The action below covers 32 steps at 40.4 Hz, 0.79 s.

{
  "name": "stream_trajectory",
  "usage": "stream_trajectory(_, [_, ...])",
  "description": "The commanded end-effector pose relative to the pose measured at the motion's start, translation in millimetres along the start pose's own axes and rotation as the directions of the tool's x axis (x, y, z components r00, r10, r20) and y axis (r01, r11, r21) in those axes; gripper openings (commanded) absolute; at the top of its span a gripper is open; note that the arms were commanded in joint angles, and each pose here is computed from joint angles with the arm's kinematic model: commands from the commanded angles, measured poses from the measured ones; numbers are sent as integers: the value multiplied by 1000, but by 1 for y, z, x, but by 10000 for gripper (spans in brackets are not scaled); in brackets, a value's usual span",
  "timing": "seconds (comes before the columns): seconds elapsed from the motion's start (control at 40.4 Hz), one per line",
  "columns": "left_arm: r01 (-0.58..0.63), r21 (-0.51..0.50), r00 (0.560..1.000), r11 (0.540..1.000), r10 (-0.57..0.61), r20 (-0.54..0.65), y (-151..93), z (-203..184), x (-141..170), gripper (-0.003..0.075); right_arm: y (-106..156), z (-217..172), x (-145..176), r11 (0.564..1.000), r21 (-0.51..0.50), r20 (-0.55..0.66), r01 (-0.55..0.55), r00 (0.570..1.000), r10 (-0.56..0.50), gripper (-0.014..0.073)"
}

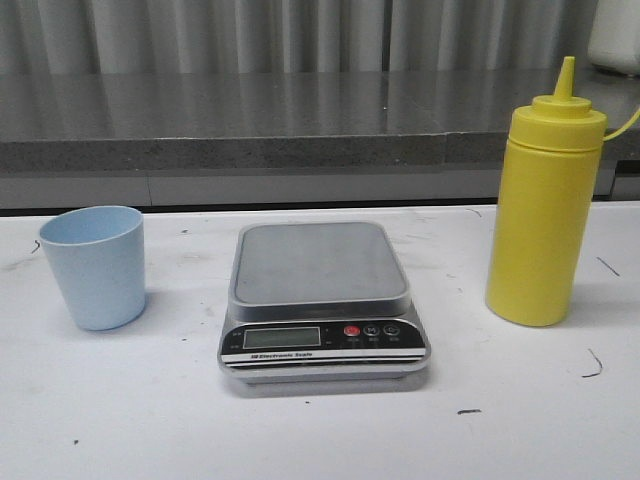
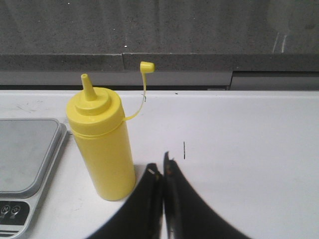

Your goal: Pour seasoning into cup on scale with both arms

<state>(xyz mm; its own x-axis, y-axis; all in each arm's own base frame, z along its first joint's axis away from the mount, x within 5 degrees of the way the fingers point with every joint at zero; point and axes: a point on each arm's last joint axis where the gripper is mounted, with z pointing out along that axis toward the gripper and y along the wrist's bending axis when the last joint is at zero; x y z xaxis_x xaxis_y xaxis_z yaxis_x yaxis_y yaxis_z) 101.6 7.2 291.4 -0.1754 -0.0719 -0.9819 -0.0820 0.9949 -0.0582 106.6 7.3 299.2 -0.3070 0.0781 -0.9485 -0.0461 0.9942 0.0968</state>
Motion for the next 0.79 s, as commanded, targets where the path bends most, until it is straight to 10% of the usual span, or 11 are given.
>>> stream_trajectory(0.0, [13,11,994,1000,-14,112,-1,-1,-20,73,0,-3,-18,1000,7,105,11,994,-12,221])
stream_trajectory(0.149, [13,12,993,1000,-14,120,-1,-1,-20,424,0,-2,-18,1000,7,108,11,994,-11,542])
stream_trajectory(0.272, [27,18,989,999,-29,146,-2,-2,-23,682,0,-2,-18,1000,7,109,11,994,-11,634])
stream_trajectory(0.768, [-46,295,992,955,79,-102,-61,70,-48,616,0,-2,-19,1000,8,127,11,992,-12,632])
